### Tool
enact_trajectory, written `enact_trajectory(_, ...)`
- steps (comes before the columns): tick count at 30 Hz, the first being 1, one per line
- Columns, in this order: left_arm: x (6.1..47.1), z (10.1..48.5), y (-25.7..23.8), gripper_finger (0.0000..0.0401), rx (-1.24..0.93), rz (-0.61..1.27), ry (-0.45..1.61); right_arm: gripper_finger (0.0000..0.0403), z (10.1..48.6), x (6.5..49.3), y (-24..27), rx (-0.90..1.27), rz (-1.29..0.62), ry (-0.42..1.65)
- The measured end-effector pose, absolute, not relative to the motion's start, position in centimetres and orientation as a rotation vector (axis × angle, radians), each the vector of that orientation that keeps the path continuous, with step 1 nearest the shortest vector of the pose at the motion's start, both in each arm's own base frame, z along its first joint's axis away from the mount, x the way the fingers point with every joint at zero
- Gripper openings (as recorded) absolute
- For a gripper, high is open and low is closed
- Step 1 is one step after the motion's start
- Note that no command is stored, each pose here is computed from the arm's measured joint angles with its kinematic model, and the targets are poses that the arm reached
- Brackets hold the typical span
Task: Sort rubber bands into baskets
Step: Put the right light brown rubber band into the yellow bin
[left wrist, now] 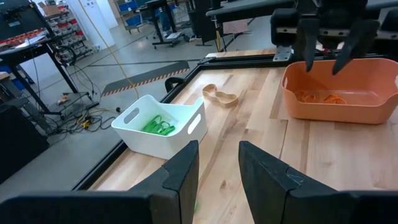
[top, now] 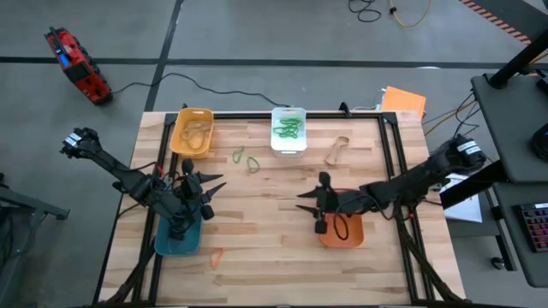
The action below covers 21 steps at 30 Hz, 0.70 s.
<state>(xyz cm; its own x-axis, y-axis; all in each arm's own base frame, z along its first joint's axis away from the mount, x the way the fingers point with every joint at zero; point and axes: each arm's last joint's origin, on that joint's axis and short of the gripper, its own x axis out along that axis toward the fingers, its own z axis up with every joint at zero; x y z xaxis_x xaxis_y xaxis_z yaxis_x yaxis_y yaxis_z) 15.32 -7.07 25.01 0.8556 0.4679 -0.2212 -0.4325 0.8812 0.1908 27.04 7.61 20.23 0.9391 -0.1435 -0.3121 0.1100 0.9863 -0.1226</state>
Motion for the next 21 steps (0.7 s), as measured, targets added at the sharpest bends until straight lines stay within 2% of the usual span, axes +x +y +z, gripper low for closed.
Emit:
enact_trajectory(7,15.3,25.0,-7.1,0.0099,0.136,0.475,0.266,0.0123,19.2,28.6,8.0,-0.202,-0.116,0.252)
enact_trajectory(13,15.3,25.0,-7.1,0.0099,0.135,0.475,0.266,0.0125,19.9,28.5,7.5,-0.221,-0.126,0.228)
enact_trajectory(15,15.5,25.2,-7.2,0.0099,0.055,0.466,0.234,0.0123,20.2,28.5,7.3,-0.222,-0.130,0.220)
enact_trajectory(18,16.4,25.5,-7.6,0.0099,0.010,0.365,0.210,0.0120,20.1,28.6,7.1,-0.219,-0.097,0.223)
enact_trajectory(21,18.0,25.5,-8.3,0.0099,-0.020,0.167,0.162,0.0116,20.0,28.7,7.2,-0.221,-0.061,0.225)
